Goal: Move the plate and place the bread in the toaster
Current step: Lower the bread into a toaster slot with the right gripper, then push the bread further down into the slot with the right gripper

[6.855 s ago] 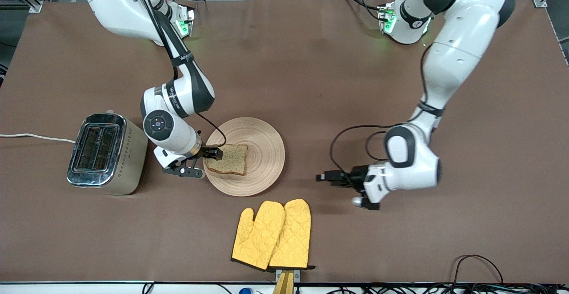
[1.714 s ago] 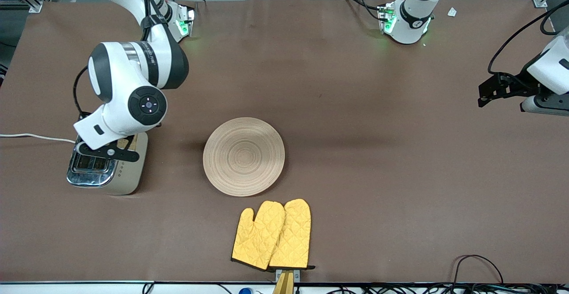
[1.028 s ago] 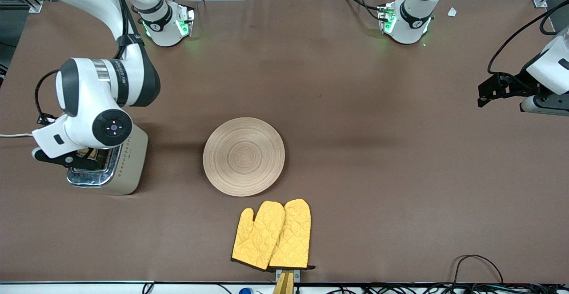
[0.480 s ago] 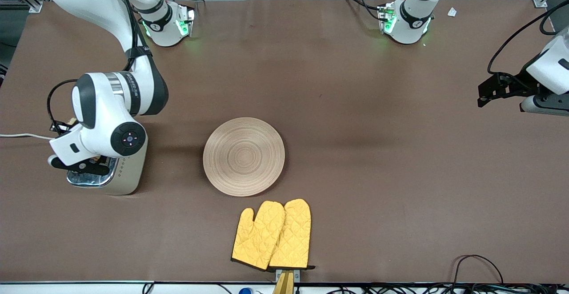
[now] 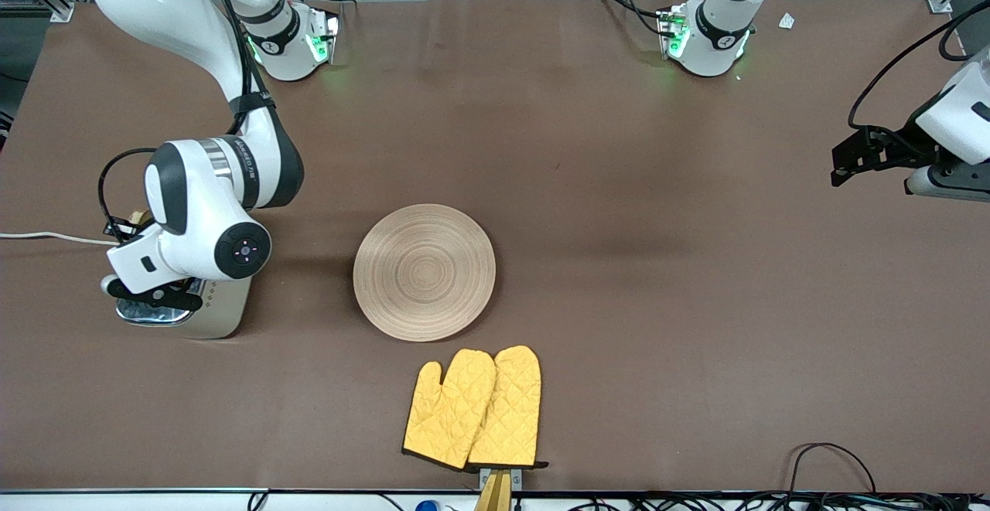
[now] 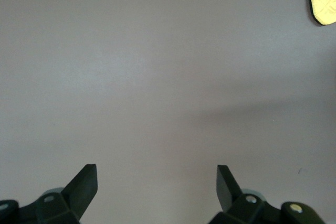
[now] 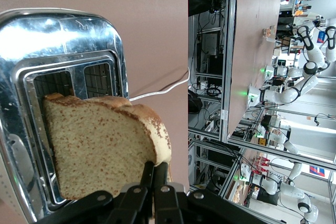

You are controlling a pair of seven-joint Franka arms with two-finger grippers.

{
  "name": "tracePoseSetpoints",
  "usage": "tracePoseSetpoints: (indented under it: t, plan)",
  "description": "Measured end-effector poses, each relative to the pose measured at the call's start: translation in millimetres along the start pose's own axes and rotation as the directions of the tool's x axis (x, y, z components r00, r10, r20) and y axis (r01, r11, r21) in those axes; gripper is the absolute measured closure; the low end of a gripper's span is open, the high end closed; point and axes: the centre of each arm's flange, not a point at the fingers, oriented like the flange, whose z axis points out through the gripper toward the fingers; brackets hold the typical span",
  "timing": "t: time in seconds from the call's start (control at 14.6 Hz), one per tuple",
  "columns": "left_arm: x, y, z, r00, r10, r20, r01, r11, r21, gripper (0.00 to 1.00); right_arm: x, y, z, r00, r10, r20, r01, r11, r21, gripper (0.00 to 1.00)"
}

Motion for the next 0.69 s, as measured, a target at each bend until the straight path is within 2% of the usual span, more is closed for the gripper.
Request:
tracePoseSetpoints:
  t: [0.69]
  plan:
    - [0.1,0.4,-0.1,1.000,0.001,-0.001,-0.001,1.000,0.000,0.00,4.8,-21.2,10.9,1.000,-0.012,0.007,0.012,1.000,-0.019,0.97]
